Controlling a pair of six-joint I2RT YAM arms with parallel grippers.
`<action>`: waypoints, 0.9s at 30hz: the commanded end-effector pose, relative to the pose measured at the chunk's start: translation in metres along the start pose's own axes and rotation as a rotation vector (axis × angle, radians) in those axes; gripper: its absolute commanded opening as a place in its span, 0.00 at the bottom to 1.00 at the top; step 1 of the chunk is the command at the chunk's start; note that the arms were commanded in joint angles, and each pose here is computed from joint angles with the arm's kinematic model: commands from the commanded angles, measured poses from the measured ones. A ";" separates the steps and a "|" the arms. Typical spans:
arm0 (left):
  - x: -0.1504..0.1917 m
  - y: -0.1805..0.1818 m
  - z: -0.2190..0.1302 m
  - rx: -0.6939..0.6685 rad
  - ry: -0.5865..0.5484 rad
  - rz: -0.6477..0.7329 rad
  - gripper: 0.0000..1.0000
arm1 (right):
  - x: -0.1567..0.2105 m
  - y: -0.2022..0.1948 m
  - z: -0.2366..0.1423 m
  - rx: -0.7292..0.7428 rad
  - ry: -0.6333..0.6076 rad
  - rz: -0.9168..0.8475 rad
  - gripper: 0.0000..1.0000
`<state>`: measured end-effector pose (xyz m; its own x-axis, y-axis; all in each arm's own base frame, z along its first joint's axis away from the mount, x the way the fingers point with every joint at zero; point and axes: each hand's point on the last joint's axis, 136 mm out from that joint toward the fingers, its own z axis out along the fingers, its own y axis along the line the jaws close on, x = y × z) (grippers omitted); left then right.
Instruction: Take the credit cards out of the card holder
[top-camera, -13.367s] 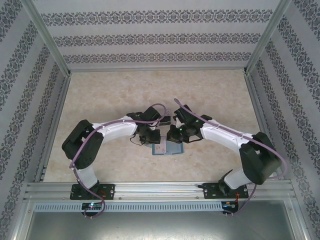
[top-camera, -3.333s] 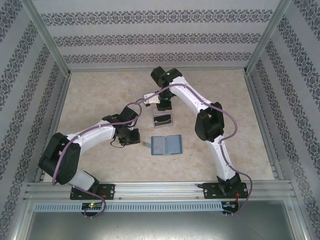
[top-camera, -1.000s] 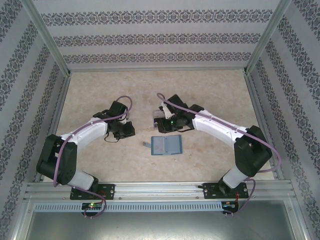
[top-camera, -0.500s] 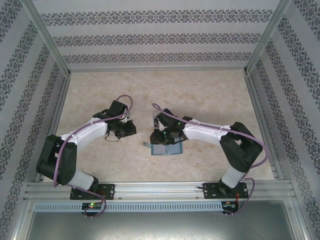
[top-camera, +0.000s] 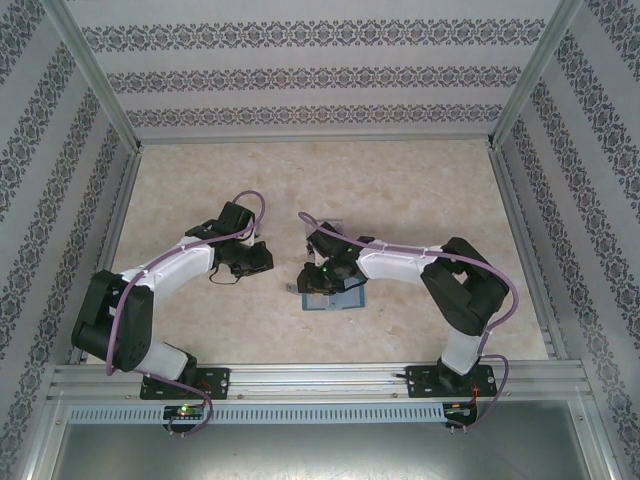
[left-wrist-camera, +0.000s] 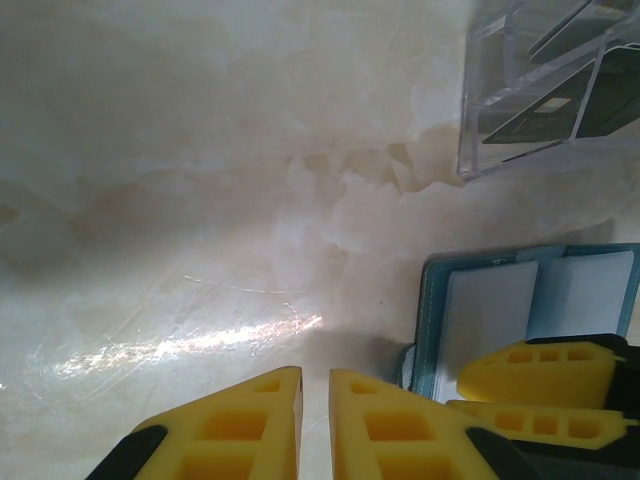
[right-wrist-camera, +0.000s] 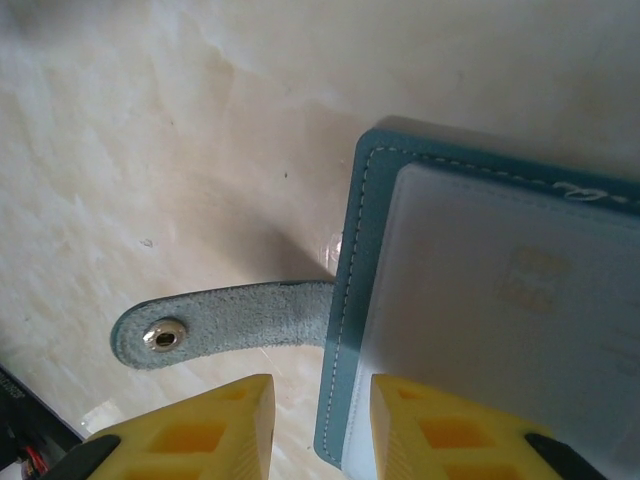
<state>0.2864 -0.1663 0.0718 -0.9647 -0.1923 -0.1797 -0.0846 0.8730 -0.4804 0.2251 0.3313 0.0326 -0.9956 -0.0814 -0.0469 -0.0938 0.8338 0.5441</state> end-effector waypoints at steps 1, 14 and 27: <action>-0.004 -0.003 -0.003 0.028 -0.021 0.015 0.15 | 0.000 0.008 0.004 -0.010 0.010 -0.005 0.32; -0.004 -0.020 -0.002 0.035 -0.014 0.046 0.15 | 0.009 -0.034 -0.020 0.253 -0.004 -0.037 0.32; 0.009 -0.058 0.011 0.064 0.020 0.100 0.15 | 0.006 -0.041 -0.036 0.389 -0.041 -0.080 0.34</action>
<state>0.2784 -0.2105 0.0807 -0.9776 -0.0907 -0.1899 0.0157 0.8686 -0.4954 0.2210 0.2863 0.0307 -0.9884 -0.1272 -0.0829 -0.1436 0.9605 0.2383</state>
